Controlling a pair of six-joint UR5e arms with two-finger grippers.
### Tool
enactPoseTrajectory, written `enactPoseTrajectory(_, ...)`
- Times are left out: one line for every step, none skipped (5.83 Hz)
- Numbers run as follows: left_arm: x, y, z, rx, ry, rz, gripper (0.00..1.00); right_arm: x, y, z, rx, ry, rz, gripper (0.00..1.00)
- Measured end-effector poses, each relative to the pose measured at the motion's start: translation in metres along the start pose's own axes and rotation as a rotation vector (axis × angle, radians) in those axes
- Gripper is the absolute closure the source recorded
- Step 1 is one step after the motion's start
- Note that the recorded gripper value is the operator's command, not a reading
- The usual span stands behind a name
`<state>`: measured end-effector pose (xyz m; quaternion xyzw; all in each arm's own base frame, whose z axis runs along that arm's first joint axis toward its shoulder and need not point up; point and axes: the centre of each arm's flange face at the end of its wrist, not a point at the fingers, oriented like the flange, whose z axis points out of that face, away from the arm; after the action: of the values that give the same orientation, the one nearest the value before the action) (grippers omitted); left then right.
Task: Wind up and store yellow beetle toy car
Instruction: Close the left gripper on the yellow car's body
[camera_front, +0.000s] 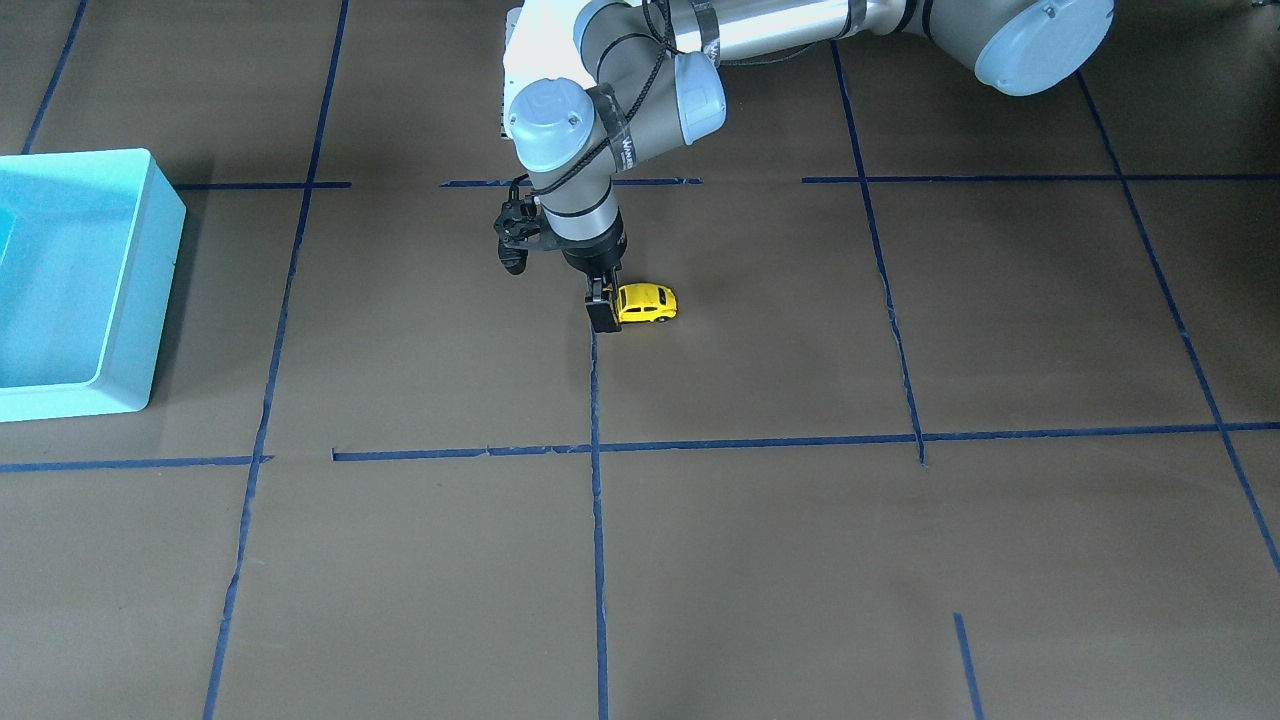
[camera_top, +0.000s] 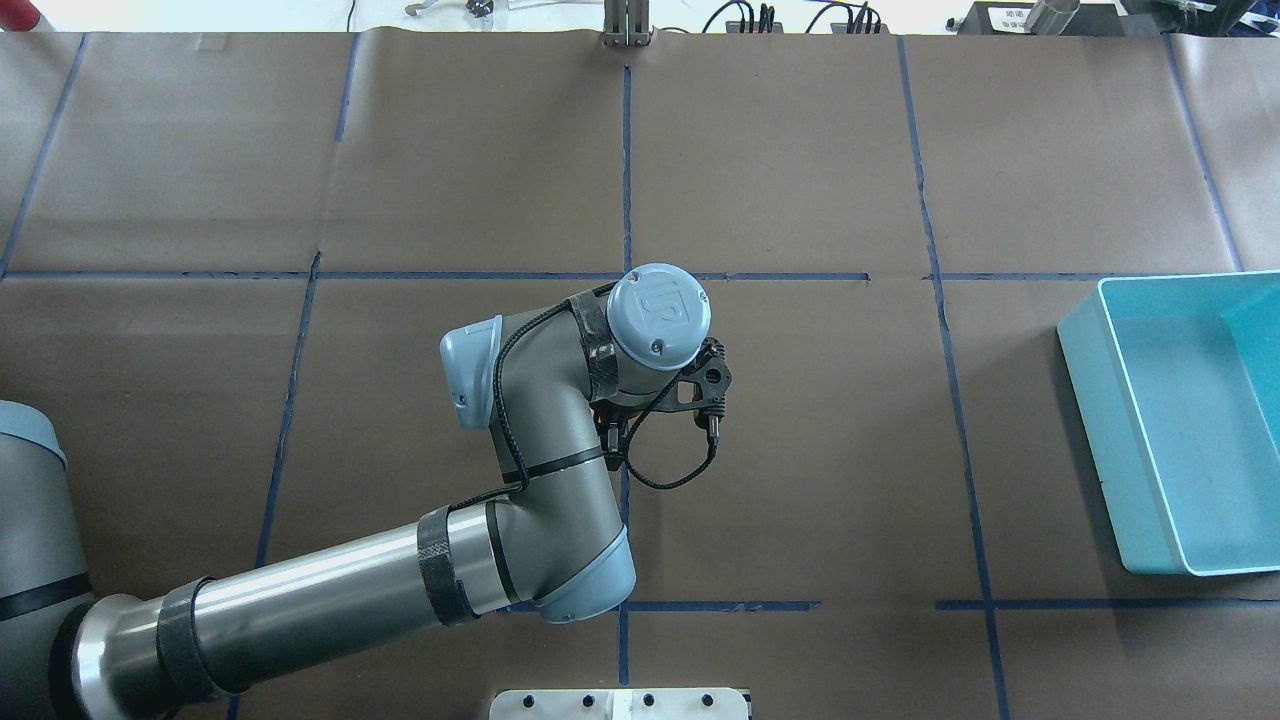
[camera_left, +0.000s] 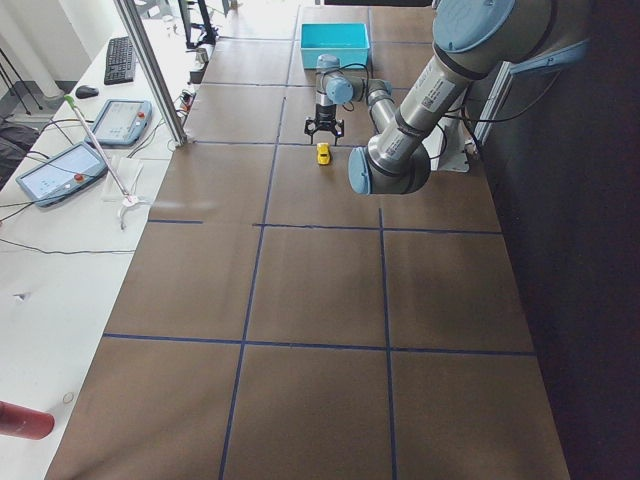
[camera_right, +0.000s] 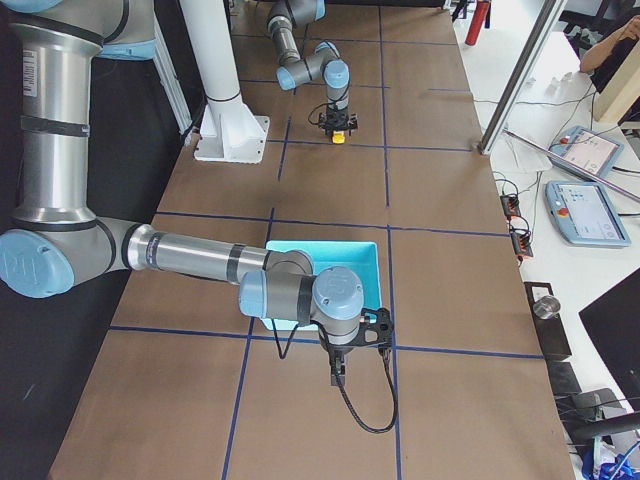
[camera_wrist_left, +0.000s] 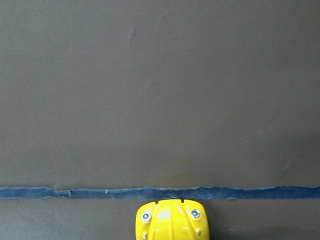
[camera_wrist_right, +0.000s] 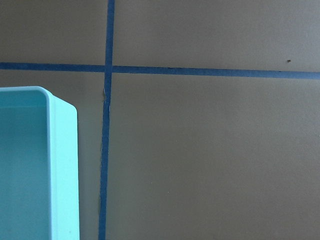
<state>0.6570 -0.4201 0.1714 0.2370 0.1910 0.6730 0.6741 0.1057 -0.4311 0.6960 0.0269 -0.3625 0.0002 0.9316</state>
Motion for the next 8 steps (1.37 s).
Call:
enactPoseTrajectory(-0.0001, 0.0026, 0.0036, -0.006, 0.000, -0.001, 0.02, -0.0001, -0.0001, -0.0001, 0.000, 0.000, 0.001, 0.00)
enactPoseTrajectory(-0.0001, 0.0051, 0.0070, -0.009, 0.000, -0.002, 0.04, -0.0001, -0.0001, -0.0001, 0.000, 0.000, 0.001, 0.00)
enactPoseTrajectory(0.0003, 0.0071, 0.0098, -0.010, 0.000, -0.003, 0.07, -0.0001, -0.0002, -0.0001, 0.000, 0.000, 0.002, 0.00)
enactPoseTrajectory(0.0017, 0.0068, 0.0111, -0.006, 0.001, -0.002, 0.13, -0.0002, -0.0003, -0.0003, 0.001, 0.000, 0.002, 0.00)
enactPoseTrajectory(0.0034, 0.0057, 0.0117, -0.001, 0.005, -0.003, 0.45, -0.0007, -0.0007, -0.0008, 0.002, 0.000, 0.001, 0.00)
enactPoseTrajectory(0.0043, 0.0050, 0.0118, 0.004, 0.007, -0.005, 0.73, -0.0009, -0.0011, -0.0010, 0.003, 0.000, 0.001, 0.00)
enactPoseTrajectory(0.0043, 0.0043, 0.0111, 0.009, 0.006, -0.005, 0.89, -0.0011, -0.0016, -0.0014, 0.003, 0.000, 0.001, 0.00)
enactPoseTrajectory(0.0042, 0.0034, 0.0084, 0.015, 0.003, -0.004, 0.94, -0.0013, -0.0019, -0.0016, 0.004, 0.000, 0.001, 0.00)
